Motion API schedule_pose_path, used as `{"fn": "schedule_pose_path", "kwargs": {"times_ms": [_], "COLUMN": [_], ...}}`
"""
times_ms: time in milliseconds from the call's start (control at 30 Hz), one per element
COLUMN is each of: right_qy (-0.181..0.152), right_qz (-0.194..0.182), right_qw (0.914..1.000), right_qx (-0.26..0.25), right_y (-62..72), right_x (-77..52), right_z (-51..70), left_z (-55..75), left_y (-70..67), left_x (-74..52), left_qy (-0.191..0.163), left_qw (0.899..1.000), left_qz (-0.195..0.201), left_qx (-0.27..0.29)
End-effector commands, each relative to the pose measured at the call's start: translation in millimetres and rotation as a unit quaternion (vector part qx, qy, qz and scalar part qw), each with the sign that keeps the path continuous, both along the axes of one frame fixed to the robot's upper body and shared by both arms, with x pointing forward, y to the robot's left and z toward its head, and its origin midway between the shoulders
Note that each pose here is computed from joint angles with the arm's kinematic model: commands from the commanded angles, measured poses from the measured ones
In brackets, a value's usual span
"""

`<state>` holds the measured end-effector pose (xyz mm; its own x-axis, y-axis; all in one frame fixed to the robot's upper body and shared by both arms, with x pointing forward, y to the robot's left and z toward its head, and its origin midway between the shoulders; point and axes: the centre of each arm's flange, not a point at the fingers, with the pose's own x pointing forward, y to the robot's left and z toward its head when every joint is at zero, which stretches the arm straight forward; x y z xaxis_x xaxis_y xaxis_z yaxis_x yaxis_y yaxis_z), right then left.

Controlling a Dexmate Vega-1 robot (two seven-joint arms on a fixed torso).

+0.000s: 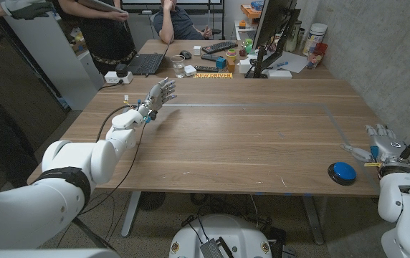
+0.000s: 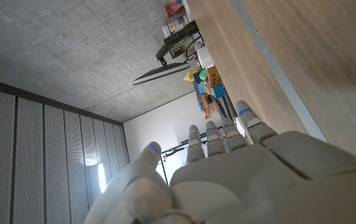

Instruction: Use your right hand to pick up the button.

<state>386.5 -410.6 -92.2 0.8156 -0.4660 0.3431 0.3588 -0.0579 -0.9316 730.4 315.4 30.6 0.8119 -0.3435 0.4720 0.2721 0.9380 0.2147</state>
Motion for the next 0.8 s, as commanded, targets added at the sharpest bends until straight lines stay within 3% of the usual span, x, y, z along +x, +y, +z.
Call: {"fn": "schedule_pose_path", "kwargs": {"times_ms": [33,467,667,800], "right_qy": [0.03,0.058,0.069,0.069], "right_qz": [0.007,0.019,0.028,0.029], "right_qw": [0.9994,0.9977,0.9963,0.997], "right_qx": [0.018,0.032,0.044,0.023], "right_y": [0.6,10.9,13.7,20.7], "right_x": [6.5,4.5,3.9,5.9], "right_z": [-15.9,-37.9,-37.3,-36.1], "left_z": [1.8,2.9,2.4,2.3], "left_y": [-1.0,-3.6,-3.5,-2.0], "left_x": [-1.7,-4.3,-5.4,-6.3], "left_qy": [-0.008,-0.018,-0.022,-0.025], "left_qw": [1.0,1.0,1.0,1.0], "left_qz": [-0.003,-0.01,-0.01,-0.011], "left_qx": [0.004,0.007,0.011,0.008]}}
